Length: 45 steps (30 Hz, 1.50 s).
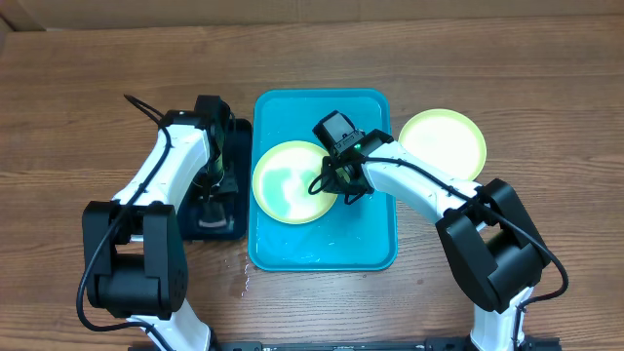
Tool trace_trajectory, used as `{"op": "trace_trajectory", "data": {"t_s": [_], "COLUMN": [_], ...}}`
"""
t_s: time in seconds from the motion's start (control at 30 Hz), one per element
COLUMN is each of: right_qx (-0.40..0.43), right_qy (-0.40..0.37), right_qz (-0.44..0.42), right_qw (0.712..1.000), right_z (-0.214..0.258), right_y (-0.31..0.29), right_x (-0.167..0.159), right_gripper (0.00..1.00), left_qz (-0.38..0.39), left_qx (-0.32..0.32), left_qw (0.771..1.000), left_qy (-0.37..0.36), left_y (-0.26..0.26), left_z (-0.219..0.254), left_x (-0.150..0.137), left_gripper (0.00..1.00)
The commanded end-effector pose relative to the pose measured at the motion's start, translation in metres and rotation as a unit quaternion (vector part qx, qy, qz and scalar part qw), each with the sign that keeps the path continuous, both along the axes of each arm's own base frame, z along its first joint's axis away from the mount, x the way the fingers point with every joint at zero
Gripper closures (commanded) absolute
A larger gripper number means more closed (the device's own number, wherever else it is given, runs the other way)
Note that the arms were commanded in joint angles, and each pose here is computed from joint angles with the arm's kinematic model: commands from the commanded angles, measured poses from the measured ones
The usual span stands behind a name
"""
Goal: Clean dirty plates on tray and stack at the side
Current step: 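Move the sponge to the black tray and release it with the left gripper, then lift the yellow plate with the right gripper and tilt it over the black tray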
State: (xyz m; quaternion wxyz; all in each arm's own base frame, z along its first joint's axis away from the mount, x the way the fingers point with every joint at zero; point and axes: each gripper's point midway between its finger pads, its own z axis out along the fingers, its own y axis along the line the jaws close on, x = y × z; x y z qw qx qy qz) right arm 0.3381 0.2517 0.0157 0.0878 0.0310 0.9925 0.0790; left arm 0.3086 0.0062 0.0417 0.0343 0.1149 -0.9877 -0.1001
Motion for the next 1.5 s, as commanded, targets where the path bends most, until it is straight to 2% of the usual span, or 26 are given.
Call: {"op": "trace_trajectory", "data": {"t_s": [0.0,0.07,0.23,0.37,0.53,0.6,0.77,0.83,0.87,1.07,1.33,1.47], "right_qx": [-0.006,-0.006,-0.004,-0.001,0.004,0.005,-0.001,-0.001,-0.001,0.0,0.007,0.003], "right_qy": [0.012,0.011,0.009,0.005,-0.002,-0.009,-0.017,-0.017,-0.016,-0.018,-0.029,-0.039], "right_qz": [0.002,0.002,0.002,0.002,0.002,0.001,-0.001,-0.001,-0.001,-0.001,-0.023,0.001], "right_qw": [1.0,1.0,1.0,1.0,1.0,1.0,1.0,1.0,1.0,1.0,0.999,0.999], "right_z": [-0.007,-0.007,-0.007,-0.006,-0.005,-0.004,-0.004,-0.004,-0.004,-0.004,0.028,0.053], "right_y": [-0.004,-0.004,-0.003,-0.001,0.001,0.002,0.0,0.0,0.0,0.0,-0.007,-0.009], "right_x": [-0.007,-0.007,-0.006,-0.004,0.0,0.003,0.006,0.006,0.006,0.006,0.031,0.042], "right_gripper": [0.94,0.85,0.73,0.71,0.73,0.8,0.91,0.93,0.96,0.96,0.96,0.96], "left_qz": [0.009,0.009,0.01,0.006,-0.003,-0.006,0.002,0.01,0.013,0.017,0.017,0.017], "left_qx": [0.001,-0.004,-0.048,-0.089,-0.099,-0.099,-0.086,-0.074,-0.07,-0.057,-0.056,-0.055], "left_qw": [1.0,1.0,0.997,0.986,0.962,0.95,0.924,0.914,0.91,0.907,0.916,0.921], "left_qy": [-0.013,-0.019,-0.065,-0.142,-0.253,-0.298,-0.373,-0.4,-0.409,-0.416,-0.397,-0.386], "left_y": [0.001,-0.001,-0.015,-0.028,-0.028,-0.026,-0.017,-0.01,-0.008,-0.002,-0.003,-0.003], "left_z": [0.008,0.014,0.044,0.093,0.167,0.197,0.246,0.262,0.268,0.275,0.265,0.258], "left_x": [0.005,0.008,0.025,0.038,0.034,0.025,-0.004,-0.015,-0.02,-0.039,-0.031,-0.026], "left_gripper": [0.45,0.41,0.39,0.38,0.37,0.37,0.36,0.17,0.0,0.0,0.0,0.0]}}
